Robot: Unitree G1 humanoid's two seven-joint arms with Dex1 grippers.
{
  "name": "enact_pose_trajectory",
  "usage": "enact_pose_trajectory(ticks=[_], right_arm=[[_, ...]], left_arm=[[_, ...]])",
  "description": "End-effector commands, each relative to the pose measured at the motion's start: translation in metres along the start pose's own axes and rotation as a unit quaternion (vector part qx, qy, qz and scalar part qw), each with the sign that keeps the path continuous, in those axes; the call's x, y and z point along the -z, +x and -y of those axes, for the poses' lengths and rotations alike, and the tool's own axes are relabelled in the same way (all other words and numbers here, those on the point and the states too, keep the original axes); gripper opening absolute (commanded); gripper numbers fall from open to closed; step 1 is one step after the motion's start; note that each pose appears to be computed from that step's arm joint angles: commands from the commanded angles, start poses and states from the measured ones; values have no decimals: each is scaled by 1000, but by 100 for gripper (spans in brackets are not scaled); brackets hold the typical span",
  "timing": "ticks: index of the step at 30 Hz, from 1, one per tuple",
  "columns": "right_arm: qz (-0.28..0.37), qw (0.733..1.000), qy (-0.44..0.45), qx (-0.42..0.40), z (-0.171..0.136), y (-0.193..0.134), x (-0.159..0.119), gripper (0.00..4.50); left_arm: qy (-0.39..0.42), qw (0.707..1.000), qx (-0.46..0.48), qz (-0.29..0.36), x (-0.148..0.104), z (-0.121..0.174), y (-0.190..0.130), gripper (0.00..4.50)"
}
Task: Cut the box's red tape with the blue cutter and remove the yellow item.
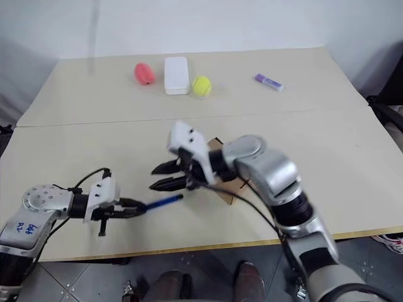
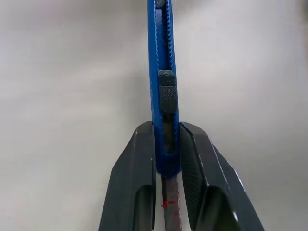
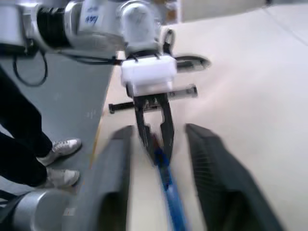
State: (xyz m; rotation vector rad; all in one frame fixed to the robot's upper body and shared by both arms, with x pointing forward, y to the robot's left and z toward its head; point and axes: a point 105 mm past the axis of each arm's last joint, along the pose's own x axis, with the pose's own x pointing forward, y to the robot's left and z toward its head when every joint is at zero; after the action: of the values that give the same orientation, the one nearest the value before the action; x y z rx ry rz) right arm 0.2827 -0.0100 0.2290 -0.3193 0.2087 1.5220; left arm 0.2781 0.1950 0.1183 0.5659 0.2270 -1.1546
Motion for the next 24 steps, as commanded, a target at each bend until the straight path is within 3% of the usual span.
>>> enact_pose_trajectory(ticks=[1,4,5,12,17,24], right_arm=[[-13,999,28,29,14,-20,-11,334],[-27,998,48,42,22,-29,-15,433],[-34,997,54,41,23,-29,-15,445],[-36,987,126,89,55,-25,-34,445],[-39,984,155,72,59,-14,-36,445],[-77,979,168,90,72,-7,-19,445]], left_arm=[[54,995,-62,59,-20,-21,-3,39],[87,987,-94,93,-31,-32,0,39],[92,985,-101,103,-34,-35,1,39],[140,963,-143,182,-64,-47,28,39],[161,951,-155,213,-79,-52,40,39],[173,942,-173,230,-87,-60,44,39]])
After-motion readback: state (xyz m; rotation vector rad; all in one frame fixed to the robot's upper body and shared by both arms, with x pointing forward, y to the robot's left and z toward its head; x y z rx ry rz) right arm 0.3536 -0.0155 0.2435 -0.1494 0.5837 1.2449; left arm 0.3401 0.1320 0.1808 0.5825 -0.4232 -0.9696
